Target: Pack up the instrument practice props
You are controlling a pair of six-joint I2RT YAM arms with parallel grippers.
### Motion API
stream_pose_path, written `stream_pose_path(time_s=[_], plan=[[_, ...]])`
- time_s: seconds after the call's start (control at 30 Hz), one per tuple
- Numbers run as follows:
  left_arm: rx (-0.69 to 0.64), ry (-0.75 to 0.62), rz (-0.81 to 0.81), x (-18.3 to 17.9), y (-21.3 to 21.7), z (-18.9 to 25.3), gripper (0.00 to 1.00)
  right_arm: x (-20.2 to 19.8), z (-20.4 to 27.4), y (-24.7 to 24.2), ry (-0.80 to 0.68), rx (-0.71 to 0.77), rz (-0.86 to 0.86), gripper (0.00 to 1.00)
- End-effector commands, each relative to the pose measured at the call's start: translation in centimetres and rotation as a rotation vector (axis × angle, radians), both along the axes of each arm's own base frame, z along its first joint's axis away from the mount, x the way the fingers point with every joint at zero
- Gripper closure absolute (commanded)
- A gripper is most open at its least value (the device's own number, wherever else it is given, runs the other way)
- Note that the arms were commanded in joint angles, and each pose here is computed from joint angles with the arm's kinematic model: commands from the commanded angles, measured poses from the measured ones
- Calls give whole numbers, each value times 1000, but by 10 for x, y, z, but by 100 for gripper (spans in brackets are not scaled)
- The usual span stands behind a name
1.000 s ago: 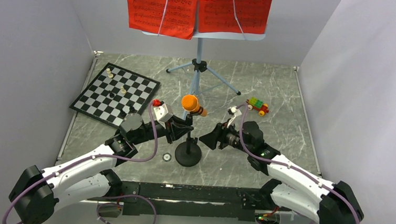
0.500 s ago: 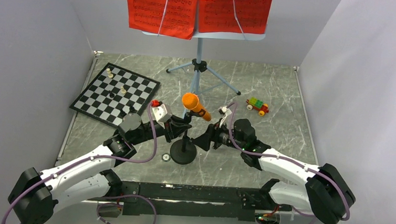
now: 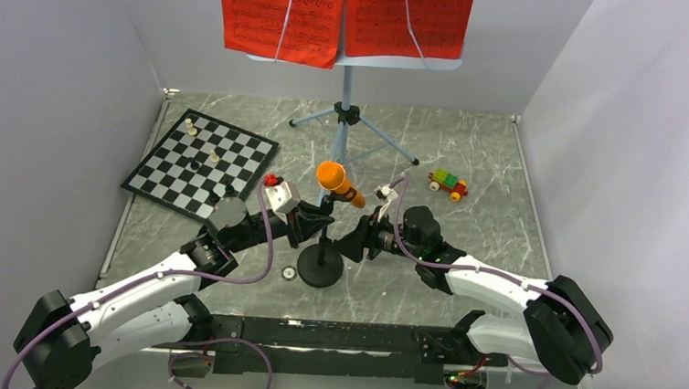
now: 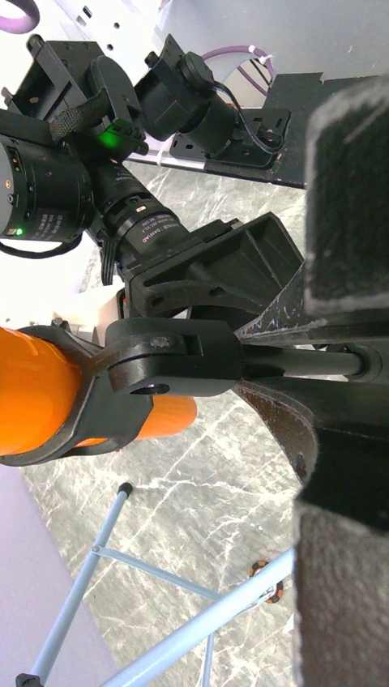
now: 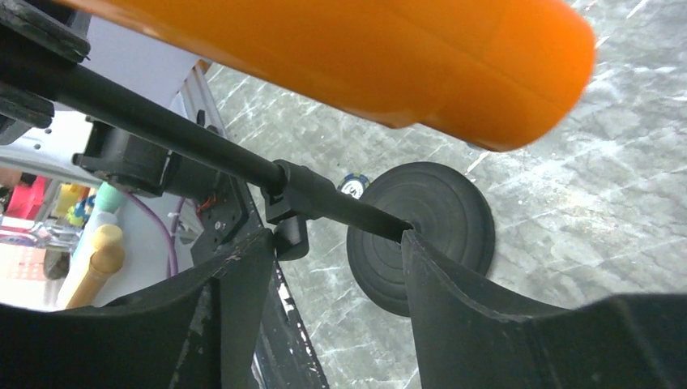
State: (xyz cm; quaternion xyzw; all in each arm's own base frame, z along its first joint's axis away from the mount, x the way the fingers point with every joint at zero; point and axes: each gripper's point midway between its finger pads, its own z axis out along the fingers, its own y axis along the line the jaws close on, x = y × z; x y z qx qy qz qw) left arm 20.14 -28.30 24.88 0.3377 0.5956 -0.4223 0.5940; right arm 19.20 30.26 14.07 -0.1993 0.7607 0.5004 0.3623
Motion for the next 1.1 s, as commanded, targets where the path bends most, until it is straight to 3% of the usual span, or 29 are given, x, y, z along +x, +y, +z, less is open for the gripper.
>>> stream_pose_path(time_s=[0.0, 0.2, 0.3, 0.5, 0.83, 1.07], plan=[[-18, 15, 0, -2, -2, 5, 100, 5, 20, 11, -58, 44, 24, 40], [-14, 25, 4, -3, -3, 1, 100, 5, 23, 18, -67, 56, 42, 49], [-10, 25, 8, -3, -3, 0, 100, 4, 23, 24, -66, 47, 64, 59], [3, 25, 22, -3, -2, -3, 100, 2, 17, 27, -103, -5, 64, 99], [15, 43, 54, 0, -1, -9, 100, 17, 5, 5, -478, -414, -155, 100], [33, 54, 68, 1, -1, -15, 100, 12, 2, -6, -724, -645, -206, 100]])
